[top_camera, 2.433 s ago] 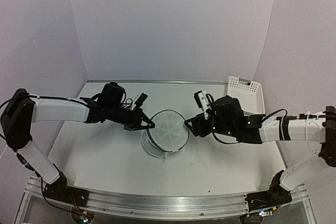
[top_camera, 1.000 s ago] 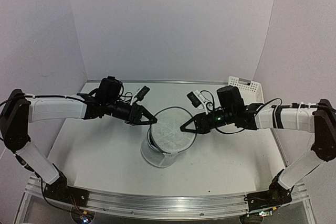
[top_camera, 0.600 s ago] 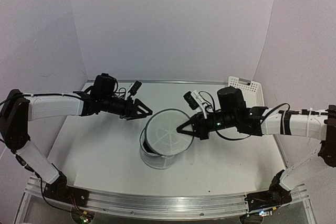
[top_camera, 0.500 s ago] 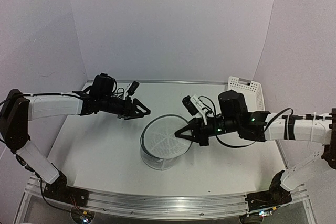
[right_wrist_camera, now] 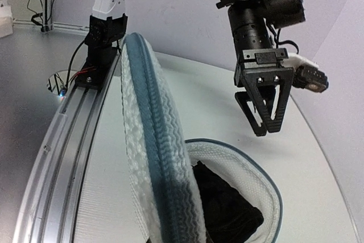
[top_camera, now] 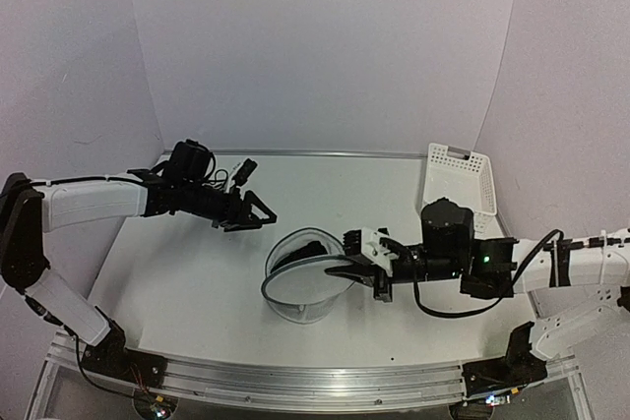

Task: Unzip the laundry bag and remove the bra
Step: Open the lid of the laundry bag.

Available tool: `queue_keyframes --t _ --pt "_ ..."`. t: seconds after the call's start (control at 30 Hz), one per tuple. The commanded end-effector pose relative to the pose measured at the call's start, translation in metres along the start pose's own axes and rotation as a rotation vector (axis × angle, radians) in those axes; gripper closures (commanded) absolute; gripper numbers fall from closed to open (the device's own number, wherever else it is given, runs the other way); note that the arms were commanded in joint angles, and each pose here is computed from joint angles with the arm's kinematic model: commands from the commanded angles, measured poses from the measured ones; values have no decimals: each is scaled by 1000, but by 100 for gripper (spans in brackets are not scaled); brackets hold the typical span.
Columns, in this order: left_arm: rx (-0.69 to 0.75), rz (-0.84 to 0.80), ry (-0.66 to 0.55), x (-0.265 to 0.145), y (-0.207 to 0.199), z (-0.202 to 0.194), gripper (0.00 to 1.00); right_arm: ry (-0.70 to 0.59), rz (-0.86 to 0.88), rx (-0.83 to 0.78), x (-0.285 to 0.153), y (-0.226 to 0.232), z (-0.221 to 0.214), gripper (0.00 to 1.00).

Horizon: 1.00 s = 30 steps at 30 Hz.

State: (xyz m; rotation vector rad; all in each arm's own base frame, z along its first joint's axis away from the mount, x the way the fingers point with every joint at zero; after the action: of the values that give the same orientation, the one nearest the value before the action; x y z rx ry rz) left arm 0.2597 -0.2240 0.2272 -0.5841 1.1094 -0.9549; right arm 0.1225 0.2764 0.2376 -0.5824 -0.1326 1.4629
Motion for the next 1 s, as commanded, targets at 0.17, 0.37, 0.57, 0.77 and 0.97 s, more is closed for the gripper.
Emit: queue_keyframes --t 0.17,0.37,0.57,0.77,0.97 --pt "-7 26 114 25 9 -10 25 37 -174 -374 5 21 15 100" --pt "12 74 123 36 2 -7 27 98 -248 -512 12 40 18 100" --pt "24 163 89 36 -2 -1 35 132 -252 -571 16 50 21 100" --pt "28 198 96 40 -2 0 74 169 -291 -650 17 69 16 100" --pt "22 205 107 45 0 2 100 177 -318 -679 14 80 21 100"
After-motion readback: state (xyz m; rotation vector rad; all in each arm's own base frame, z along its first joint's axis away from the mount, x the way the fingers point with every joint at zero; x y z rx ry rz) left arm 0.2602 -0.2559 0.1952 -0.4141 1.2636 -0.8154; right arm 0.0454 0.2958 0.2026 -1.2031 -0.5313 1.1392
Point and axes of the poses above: each gripper's point midway between its finger pads, its own x axis out along the fingers, its own y axis along the line the jaws close on, z = x × y, the point moved 10 cm from there along -x, back along the fingers, and after that the axes turned 10 degrees about -x, right-handed, at the moved point
